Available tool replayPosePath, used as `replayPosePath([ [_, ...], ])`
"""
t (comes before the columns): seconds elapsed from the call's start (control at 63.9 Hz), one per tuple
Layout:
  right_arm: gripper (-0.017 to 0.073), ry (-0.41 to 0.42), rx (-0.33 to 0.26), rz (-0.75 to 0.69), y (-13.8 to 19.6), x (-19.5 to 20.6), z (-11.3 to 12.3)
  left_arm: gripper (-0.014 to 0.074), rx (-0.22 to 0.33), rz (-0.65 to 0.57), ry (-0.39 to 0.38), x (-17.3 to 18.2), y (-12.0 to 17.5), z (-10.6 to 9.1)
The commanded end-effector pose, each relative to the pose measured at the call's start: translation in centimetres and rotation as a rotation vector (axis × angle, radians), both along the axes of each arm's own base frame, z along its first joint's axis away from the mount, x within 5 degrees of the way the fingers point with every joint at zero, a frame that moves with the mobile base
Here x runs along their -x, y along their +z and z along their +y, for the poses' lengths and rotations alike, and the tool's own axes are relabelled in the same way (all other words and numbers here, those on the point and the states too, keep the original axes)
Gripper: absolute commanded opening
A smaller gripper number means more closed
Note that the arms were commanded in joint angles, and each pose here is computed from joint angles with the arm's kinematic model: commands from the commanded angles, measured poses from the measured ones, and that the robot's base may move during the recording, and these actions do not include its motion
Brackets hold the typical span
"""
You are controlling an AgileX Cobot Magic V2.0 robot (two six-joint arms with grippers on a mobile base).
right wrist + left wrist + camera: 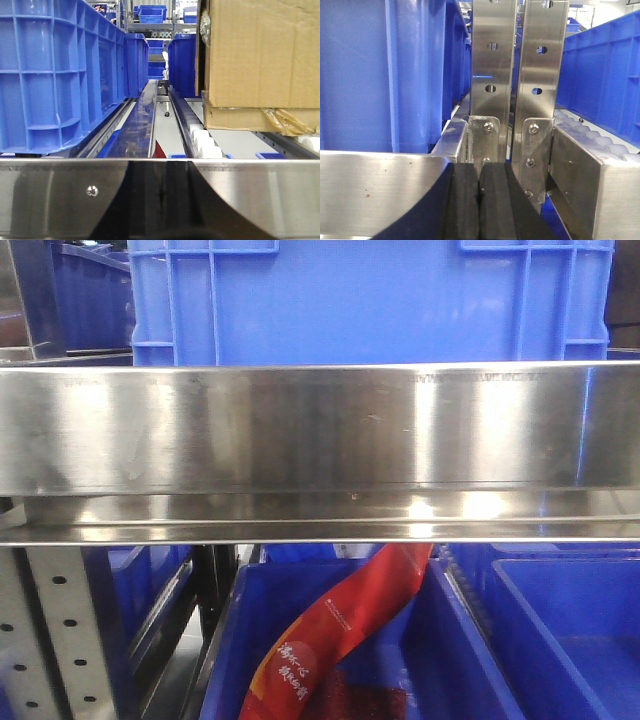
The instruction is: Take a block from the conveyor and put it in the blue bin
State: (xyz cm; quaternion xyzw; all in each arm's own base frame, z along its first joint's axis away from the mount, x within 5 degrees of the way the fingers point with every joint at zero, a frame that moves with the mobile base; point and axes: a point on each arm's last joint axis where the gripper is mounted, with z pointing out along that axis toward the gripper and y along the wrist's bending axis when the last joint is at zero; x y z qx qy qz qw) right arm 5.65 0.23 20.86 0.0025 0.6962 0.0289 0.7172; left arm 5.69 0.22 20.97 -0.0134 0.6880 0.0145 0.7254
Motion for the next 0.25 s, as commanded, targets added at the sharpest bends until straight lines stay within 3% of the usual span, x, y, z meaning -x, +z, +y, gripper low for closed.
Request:
replayPosePath([
  [0.0,-0.0162,-0.008,0.000,-0.027,0.19,0.02,-0.06,-0.0111,0.002,-0.024,0.003,0.07,0.26,0.02],
  [0.235,-0.0162,-0.008,0.000,-0.027,0.19,0.02,-0.06,-0.0111,0.002,-0.024,0.003,0.07,0.26,0.02],
])
